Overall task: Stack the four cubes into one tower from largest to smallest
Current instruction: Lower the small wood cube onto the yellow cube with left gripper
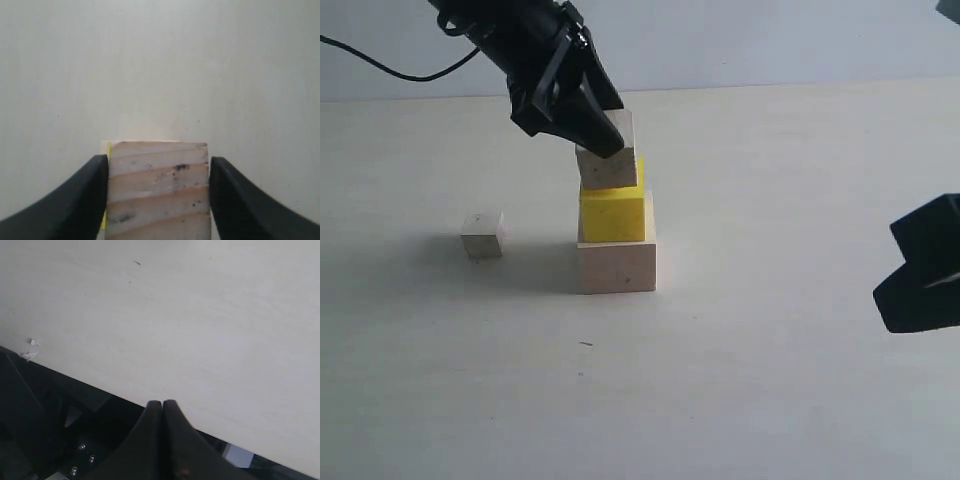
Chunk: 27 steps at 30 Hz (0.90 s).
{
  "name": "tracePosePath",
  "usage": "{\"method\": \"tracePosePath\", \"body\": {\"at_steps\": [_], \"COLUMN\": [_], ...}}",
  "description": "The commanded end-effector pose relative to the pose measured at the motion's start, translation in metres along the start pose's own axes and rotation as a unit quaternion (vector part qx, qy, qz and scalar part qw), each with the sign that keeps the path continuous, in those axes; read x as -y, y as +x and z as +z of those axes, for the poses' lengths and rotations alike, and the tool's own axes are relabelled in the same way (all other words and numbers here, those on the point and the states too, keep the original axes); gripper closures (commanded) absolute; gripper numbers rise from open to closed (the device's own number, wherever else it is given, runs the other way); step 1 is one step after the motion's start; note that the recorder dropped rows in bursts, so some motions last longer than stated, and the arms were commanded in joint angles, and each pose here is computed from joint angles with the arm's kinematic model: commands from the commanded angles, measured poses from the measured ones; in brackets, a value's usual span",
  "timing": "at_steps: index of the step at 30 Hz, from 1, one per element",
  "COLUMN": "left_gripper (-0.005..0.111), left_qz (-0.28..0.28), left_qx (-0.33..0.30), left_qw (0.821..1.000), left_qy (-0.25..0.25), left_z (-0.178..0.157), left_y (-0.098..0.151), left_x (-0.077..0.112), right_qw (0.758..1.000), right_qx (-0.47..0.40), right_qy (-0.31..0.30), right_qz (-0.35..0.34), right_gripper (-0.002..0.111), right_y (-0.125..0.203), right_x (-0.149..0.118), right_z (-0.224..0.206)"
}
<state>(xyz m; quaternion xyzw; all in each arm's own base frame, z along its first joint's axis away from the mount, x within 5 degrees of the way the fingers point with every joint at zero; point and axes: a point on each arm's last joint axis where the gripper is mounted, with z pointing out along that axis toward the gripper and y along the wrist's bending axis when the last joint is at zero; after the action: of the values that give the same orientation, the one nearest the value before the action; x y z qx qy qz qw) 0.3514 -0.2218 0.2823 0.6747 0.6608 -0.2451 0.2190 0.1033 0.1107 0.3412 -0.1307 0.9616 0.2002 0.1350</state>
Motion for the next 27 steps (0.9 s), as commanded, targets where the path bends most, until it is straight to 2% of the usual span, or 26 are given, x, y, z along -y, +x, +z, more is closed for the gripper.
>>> {"method": "tracePosePath", "body": {"at_steps": [1, 27], "left_gripper": [0.107, 0.107], "left_qz": [0.017, -0.004], "left_qx": [0.008, 0.007], "left_qw": [1.000, 1.000], "left_qy": [0.002, 0.005], "left_z": [-0.0001, 0.0028], "left_y": [-0.0042, -0.0026], "left_x": [0.0017, 0.0004], "right_qw": [1.000, 1.000], "right_qx": [0.003, 0.002], "right_qy": [-0.004, -0.006], "right_qz": [-0.003, -0.002], "right_gripper": [0.108, 0.108], "right_y": [0.0011, 0.0012], "right_x": [-0.0001, -0.0004], "right_z": [-0.0003, -0.0003]}}
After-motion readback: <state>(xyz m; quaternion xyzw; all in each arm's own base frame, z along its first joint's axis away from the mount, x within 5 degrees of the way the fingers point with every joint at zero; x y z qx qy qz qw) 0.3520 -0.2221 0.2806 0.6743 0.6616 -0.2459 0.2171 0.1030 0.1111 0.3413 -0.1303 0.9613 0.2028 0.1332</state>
